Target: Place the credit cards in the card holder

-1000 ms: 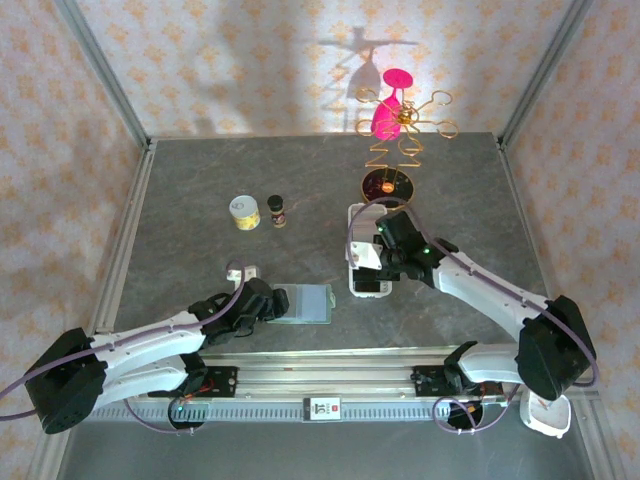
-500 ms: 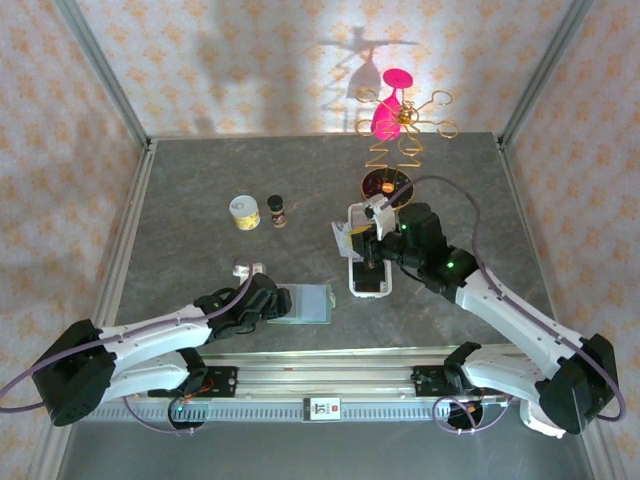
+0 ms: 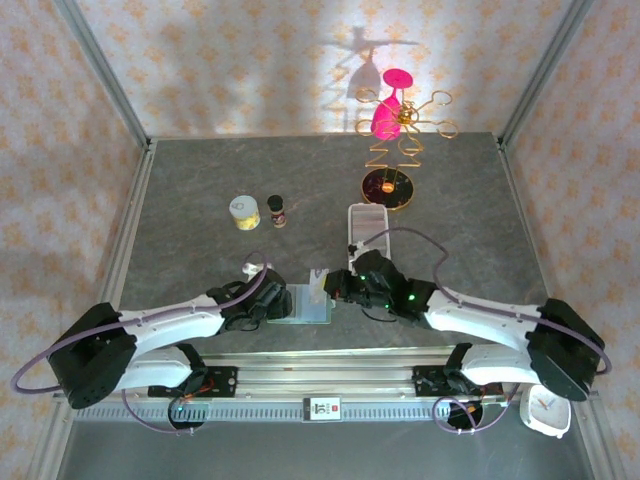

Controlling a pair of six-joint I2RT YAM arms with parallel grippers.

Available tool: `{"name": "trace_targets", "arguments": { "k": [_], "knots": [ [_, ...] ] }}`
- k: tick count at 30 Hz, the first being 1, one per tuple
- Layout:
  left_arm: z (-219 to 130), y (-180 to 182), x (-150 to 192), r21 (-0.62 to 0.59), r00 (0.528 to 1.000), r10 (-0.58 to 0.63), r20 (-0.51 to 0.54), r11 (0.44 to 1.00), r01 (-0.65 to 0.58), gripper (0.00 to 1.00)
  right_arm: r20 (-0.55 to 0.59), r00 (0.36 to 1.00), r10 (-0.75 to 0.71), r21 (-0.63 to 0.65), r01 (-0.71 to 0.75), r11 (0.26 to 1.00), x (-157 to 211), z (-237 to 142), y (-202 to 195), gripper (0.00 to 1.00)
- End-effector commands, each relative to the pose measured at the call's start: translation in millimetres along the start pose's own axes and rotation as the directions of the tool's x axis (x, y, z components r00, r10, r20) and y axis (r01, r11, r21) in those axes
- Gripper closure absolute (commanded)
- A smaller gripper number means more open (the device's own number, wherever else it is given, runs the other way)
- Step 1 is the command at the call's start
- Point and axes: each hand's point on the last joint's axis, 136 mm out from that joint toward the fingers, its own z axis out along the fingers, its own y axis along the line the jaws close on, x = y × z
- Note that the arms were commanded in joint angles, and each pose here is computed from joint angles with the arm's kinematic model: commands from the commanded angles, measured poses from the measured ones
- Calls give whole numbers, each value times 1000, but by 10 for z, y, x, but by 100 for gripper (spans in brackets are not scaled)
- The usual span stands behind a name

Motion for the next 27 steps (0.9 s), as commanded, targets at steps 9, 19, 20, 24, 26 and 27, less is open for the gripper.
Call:
{"name": "trace_targets", "arguments": {
  "k": [9, 19, 20, 24, 26, 27],
  "knots": [
    [72, 42, 128, -3, 999, 0, -50, 1000, 0, 45, 13, 996, 92, 35, -93, 995, 45, 491, -89, 100],
    [78, 57, 173, 13, 998, -20, -54, 1000, 21, 51, -3, 993, 120, 11, -120, 993, 97, 640, -52, 100],
    [78, 54, 175, 14, 998, -21, -54, 1000, 22, 52, -2, 993, 122, 15, -122, 992, 103, 644, -65, 100],
    [82, 55, 180, 16, 998, -26, -55, 999, 27, 55, -18, 991, 132, 23, -132, 991, 160, 685, -115, 100],
    [85, 52, 187, 21, 998, -30, -56, 999, 31, 57, -26, 991, 135, 36, -134, 990, 191, 706, -155, 100],
    [88, 55, 193, 21, 998, -30, -58, 999, 31, 57, -26, 990, 136, 41, -135, 990, 196, 711, -173, 100]
  ]
}}
